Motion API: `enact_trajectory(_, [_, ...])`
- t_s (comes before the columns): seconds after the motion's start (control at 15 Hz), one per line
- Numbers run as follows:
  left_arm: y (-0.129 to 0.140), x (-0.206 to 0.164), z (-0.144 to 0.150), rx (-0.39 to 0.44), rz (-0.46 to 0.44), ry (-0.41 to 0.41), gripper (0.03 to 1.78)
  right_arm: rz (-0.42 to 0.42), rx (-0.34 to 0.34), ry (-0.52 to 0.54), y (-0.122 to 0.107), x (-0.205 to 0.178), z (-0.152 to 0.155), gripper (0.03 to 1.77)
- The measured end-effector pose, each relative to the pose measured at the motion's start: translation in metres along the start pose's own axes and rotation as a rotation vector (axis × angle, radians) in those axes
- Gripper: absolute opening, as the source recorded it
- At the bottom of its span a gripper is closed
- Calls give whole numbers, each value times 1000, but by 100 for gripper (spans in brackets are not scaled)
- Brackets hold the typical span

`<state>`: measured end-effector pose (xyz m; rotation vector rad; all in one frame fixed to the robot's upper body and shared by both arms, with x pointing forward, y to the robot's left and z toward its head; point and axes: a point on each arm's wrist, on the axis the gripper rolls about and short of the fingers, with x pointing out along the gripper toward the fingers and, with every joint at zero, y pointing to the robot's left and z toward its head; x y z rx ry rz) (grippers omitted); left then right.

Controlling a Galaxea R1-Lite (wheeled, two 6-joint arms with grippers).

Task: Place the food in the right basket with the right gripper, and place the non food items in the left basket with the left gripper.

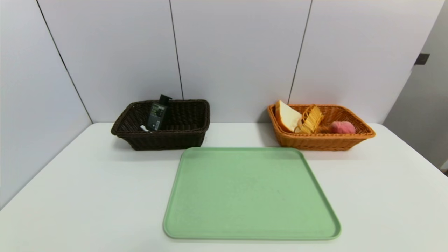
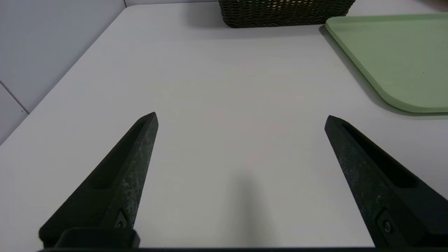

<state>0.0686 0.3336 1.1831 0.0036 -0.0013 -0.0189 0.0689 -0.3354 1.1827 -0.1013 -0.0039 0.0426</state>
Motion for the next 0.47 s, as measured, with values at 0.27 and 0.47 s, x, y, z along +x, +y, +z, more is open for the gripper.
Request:
enact_trajectory(0.27, [0, 0, 0, 0, 1, 0, 169, -19, 10, 3, 0, 0, 0, 171])
enact_trajectory(0.47, [0, 0, 0, -1, 0, 1, 169, -18, 10, 5, 0, 0, -1, 171])
